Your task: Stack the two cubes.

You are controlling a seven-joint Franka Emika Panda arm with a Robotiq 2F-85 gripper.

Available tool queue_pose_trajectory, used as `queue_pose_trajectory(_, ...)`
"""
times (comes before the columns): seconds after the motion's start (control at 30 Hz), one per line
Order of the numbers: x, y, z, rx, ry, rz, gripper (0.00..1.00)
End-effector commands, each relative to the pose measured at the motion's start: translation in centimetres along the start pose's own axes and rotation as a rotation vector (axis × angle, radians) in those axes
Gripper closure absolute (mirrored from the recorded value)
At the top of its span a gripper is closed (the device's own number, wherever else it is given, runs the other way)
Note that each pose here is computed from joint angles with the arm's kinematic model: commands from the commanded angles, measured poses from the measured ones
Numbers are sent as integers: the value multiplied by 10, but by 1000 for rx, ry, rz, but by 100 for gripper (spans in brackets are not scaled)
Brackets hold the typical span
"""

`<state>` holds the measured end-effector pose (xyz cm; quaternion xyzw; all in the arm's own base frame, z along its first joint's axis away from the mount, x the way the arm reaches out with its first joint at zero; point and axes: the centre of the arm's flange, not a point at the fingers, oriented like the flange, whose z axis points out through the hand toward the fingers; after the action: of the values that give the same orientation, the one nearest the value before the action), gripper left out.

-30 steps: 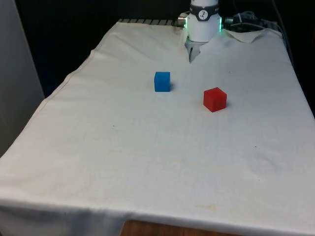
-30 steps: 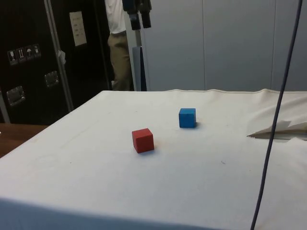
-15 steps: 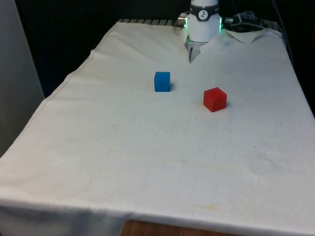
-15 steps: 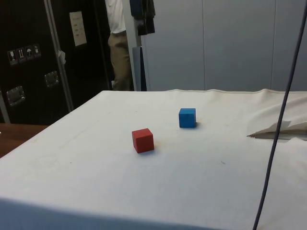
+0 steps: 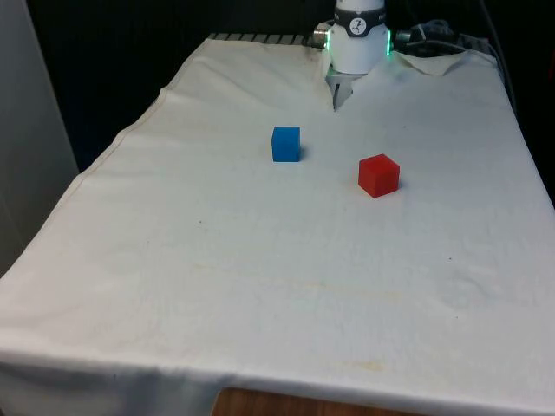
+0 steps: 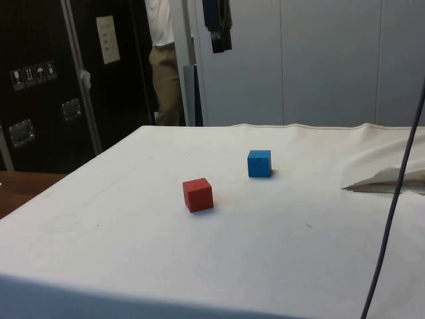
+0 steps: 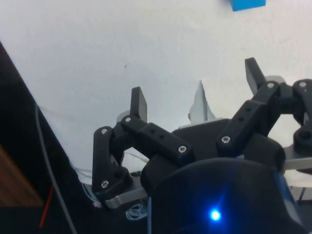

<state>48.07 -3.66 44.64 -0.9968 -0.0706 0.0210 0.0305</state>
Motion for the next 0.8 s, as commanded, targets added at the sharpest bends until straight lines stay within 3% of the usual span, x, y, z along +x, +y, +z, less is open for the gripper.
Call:
queue_pose_trajectory(0.0,-2,1,2,-2,-1,1,0)
queue_pose_trajectory(0.23,-14,15,14,-27,-3,15,0)
queue_pose_trajectory(0.27,-11,13,13,-18,-11,13,0)
queue_pose_trajectory(0.3,-16,18,17,-32,-4,19,0)
queue_pose_trajectory(0.53,-22,29,33,-54,-13,36,0)
queue_pose_trajectory(0.57,-22,28,33,-43,-19,32,0)
queue_pose_trajectory(0.77,-29,36,47,-75,-20,53,0)
